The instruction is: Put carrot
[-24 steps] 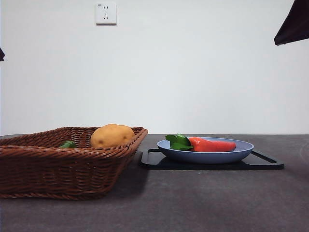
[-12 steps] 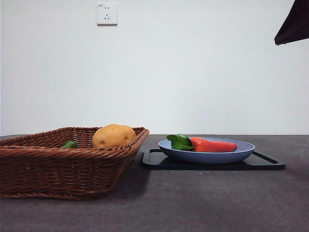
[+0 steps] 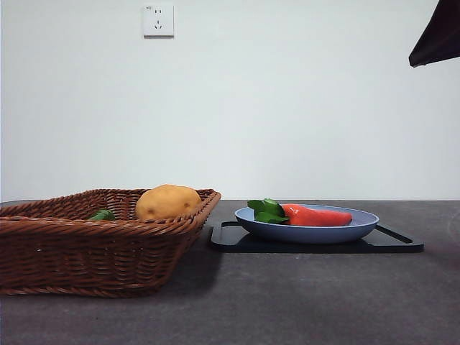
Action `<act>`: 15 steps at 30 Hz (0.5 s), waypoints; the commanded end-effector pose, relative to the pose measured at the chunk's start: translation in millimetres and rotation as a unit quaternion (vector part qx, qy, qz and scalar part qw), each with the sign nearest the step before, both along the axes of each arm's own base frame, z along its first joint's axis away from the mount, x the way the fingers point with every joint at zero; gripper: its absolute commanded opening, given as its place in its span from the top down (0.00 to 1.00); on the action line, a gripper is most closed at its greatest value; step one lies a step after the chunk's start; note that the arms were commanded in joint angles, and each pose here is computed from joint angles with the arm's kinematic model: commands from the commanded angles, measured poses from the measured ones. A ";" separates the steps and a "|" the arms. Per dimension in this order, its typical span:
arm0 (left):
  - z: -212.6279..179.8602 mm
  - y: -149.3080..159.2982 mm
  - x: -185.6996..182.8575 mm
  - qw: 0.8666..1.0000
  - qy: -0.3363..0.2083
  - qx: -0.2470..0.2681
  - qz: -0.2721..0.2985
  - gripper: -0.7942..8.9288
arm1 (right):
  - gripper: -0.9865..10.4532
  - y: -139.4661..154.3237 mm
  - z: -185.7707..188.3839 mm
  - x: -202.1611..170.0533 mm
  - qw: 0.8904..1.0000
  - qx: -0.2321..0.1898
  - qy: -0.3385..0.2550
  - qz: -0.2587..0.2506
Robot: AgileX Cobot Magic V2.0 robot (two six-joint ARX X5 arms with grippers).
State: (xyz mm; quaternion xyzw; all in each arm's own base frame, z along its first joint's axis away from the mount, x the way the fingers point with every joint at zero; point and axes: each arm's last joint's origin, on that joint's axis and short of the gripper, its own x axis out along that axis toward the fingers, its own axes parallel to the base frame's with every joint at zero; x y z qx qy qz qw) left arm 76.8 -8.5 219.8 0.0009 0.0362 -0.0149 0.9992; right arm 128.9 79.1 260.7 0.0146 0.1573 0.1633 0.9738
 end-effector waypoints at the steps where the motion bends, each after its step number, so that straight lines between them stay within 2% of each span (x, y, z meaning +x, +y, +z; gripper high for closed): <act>1: -15.2 0.0 6.1 1.000 0.004 0.003 0.004 0.91 | 0.90 0.9 2.3 -0.1 1.000 0.006 -0.005 0.000; 8: -46.0 -1.9 15.7 1.000 0.024 -0.005 -0.014 0.91 | 0.90 1.0 2.2 0.0 1.000 0.006 -0.005 0.000; 15: -60.7 -2.3 18.1 0.999 0.047 -0.019 -0.014 0.91 | 0.90 0.9 2.3 -0.1 1.000 0.006 -0.005 0.000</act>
